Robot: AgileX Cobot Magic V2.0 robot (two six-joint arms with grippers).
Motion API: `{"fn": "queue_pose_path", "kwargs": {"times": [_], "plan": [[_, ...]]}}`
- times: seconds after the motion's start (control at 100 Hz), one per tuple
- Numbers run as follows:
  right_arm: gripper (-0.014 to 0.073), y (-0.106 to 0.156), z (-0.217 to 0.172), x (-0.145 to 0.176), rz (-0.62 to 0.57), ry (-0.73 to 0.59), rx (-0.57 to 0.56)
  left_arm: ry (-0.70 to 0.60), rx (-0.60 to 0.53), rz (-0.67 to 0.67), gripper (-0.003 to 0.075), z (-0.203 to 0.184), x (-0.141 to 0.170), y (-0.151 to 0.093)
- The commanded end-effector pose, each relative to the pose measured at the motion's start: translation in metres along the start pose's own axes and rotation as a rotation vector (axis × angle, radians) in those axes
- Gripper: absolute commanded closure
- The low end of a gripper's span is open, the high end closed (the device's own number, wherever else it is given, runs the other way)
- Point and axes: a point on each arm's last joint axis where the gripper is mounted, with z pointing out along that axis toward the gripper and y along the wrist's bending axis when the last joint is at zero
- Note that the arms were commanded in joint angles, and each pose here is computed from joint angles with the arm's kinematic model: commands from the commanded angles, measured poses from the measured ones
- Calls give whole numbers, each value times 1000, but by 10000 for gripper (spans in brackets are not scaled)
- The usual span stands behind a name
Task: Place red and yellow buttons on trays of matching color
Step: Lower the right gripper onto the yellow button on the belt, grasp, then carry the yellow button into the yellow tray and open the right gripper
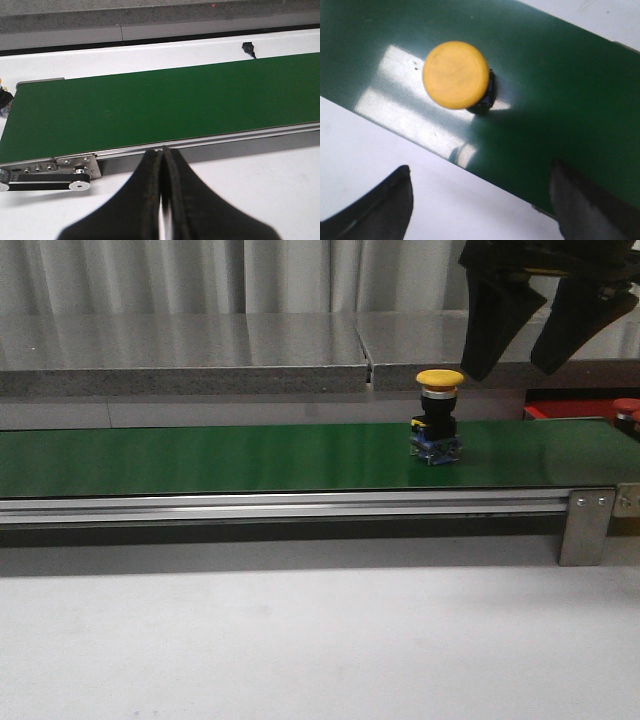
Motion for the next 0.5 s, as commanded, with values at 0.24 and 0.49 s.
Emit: {"fn": "queue_pose_path", "kwargs": {"times": [0.24,0.49], "plan": [[32,-4,2,-28,-30,-73,10,-88,2,-10,739,-4,-14,-1],[87,-8,15,-36,-26,-133,29,-88,2,-10,739,-4,-14,-1]]}}
